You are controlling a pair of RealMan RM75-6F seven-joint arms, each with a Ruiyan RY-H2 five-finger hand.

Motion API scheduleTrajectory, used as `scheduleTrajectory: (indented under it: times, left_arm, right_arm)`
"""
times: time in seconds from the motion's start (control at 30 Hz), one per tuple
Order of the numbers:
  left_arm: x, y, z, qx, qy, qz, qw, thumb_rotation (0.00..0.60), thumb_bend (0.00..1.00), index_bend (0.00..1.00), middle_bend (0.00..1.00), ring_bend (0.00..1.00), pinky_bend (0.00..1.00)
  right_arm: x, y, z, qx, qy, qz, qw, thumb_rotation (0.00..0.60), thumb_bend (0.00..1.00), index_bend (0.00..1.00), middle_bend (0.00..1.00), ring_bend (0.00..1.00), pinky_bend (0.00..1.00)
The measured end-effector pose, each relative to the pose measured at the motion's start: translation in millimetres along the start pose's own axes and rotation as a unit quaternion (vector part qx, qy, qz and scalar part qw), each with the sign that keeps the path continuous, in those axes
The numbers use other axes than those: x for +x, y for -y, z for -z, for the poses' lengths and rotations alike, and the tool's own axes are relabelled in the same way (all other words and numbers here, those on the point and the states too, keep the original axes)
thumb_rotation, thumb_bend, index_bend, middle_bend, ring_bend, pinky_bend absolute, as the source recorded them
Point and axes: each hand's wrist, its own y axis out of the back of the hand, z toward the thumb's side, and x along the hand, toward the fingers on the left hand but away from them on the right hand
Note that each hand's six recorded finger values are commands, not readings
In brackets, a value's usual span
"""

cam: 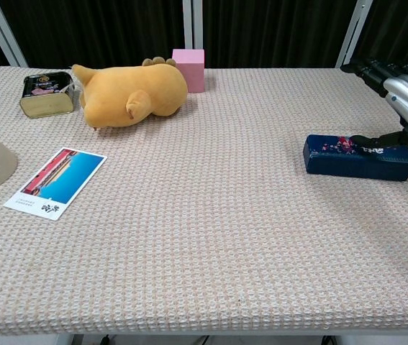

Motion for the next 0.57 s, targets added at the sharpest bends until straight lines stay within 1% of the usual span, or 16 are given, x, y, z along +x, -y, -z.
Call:
scheduleTrajectory:
  times: [0.07,0.13,0.27,0.37,0.47,0.5,0.57]
  left_arm:
    - [0,-1,0,0.000,0.000,-0.002,1.0000,0.073,0.02,0.08,0.00,0.00,0.14]
    - [-1,-2,1,0.000,-0.001,-0.005,1.0000,0.071,0.02,0.08,0.00,0.00,0.14]
    - [-2,-3,1,-0.001,-0.002,-0.014,0.9999,0.070,0.02,0.08,0.00,0.00,0.14]
    - [-2,-6,-1,-0.003,0.003,-0.026,0.9997,0.071,0.02,0.08,0.00,0.00,0.14]
    - [-2,-8,-5,-0.002,0.013,-0.040,0.9991,0.069,0.02,0.08,0.00,0.00,0.14]
    - [-3,-9,-7,-0.002,0.017,-0.044,0.9989,0.067,0.02,0.08,0.00,0.00,0.14]
    - [-4,-9,-7,0.000,0.020,-0.046,0.9988,0.066,0.02,0.08,0.00,0.00,0.14]
  right_arm:
    - [4,-6,4,-0.001,0.002,0.011,0.9999,0.600,0.54,0.00,0.00,0.00,0.00]
    - [13,-16,12,-0.002,0.004,0.020,0.9998,0.600,0.49,0.00,0.00,0.00,0.00]
    - [40,-33,32,0.001,0.012,0.016,0.9998,0.600,0.44,0.00,0.00,0.00,0.00]
    - [67,-50,49,0.005,0.036,0.008,0.9993,0.600,0.44,0.00,0.00,0.00,0.00]
    - [95,-68,67,0.011,0.076,-0.004,0.9971,0.600,0.44,0.00,0.00,0.00,0.00]
    - [106,-77,75,0.016,0.094,-0.010,0.9954,0.600,0.45,0.00,0.00,0.00,0.00]
    - [122,-90,89,0.029,0.121,-0.018,0.9921,0.600,0.46,0.00,0.00,0.00,0.00]
